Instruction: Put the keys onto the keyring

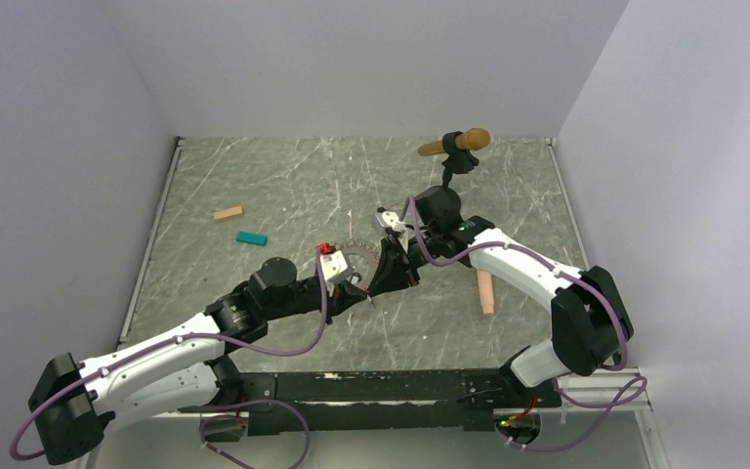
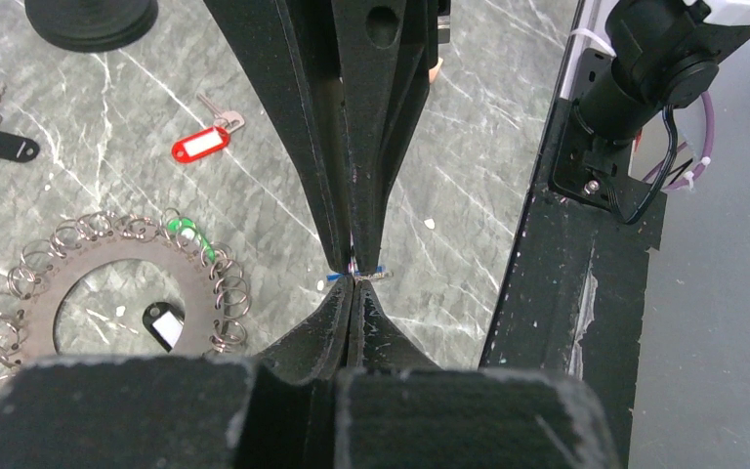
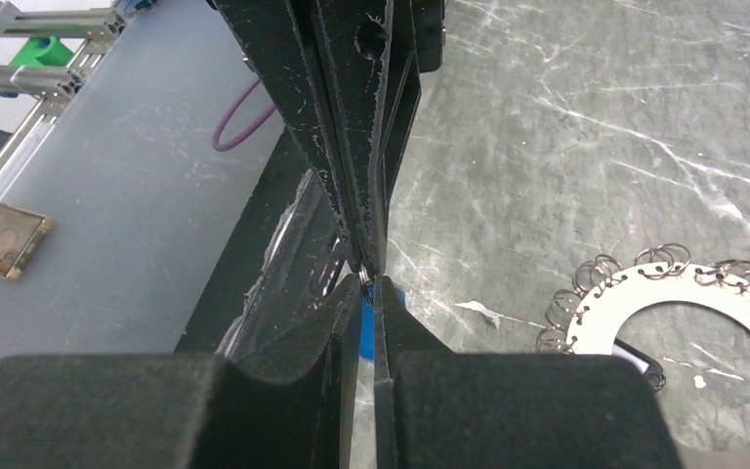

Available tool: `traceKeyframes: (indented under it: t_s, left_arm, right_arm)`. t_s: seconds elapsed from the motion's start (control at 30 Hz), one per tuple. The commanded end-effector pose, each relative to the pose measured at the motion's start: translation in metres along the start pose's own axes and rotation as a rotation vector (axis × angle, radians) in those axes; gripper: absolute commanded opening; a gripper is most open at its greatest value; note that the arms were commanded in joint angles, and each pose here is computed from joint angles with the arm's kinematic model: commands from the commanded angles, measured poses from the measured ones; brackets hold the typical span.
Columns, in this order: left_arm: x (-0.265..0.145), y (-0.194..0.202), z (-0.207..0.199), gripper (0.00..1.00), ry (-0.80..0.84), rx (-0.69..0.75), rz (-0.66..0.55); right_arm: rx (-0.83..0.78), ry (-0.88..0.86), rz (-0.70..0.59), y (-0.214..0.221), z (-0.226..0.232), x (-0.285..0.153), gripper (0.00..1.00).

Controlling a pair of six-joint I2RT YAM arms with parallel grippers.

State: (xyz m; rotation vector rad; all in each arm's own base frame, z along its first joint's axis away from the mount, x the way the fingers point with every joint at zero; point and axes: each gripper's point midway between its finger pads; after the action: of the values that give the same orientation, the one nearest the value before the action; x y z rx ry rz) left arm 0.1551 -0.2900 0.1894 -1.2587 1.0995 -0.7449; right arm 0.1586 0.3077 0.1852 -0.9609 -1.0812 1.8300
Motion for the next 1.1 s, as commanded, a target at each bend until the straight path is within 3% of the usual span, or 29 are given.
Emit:
traceKeyframes:
  t_s: [0.0, 0.3, 1.07]
  left_arm:
    - [-0.001, -0.009, 0.002, 0.0, -0.012, -0.01, 0.031]
    - [-0.001, -0.003, 0.005, 0.0, -0.019, -0.001, 0.127]
    - [0.002, -0.004, 0.0, 0.0, 0.003, -0.032, 0.122]
  right_arm:
    - [-0.058, 0.006, 0.003, -0.006, 0.001, 0.0, 0.14]
    - [-0.067, 0.01, 0.017, -0.004, 0.001, 0.001, 0.15]
    - [-0.081, -0.01, 0.052, 0.003, 0.004, 0.011, 0.17]
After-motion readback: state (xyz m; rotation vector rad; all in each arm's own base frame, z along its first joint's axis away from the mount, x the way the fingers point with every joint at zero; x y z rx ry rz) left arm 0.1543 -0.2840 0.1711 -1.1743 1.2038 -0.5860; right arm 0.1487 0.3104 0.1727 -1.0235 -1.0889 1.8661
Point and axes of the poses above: each gripper's point midway between its finger pads, its own x axis out along the fingers, its own z axis along the line the jaws close on, y = z × x, and after that the axes turned 5 degrees about x, right-handed
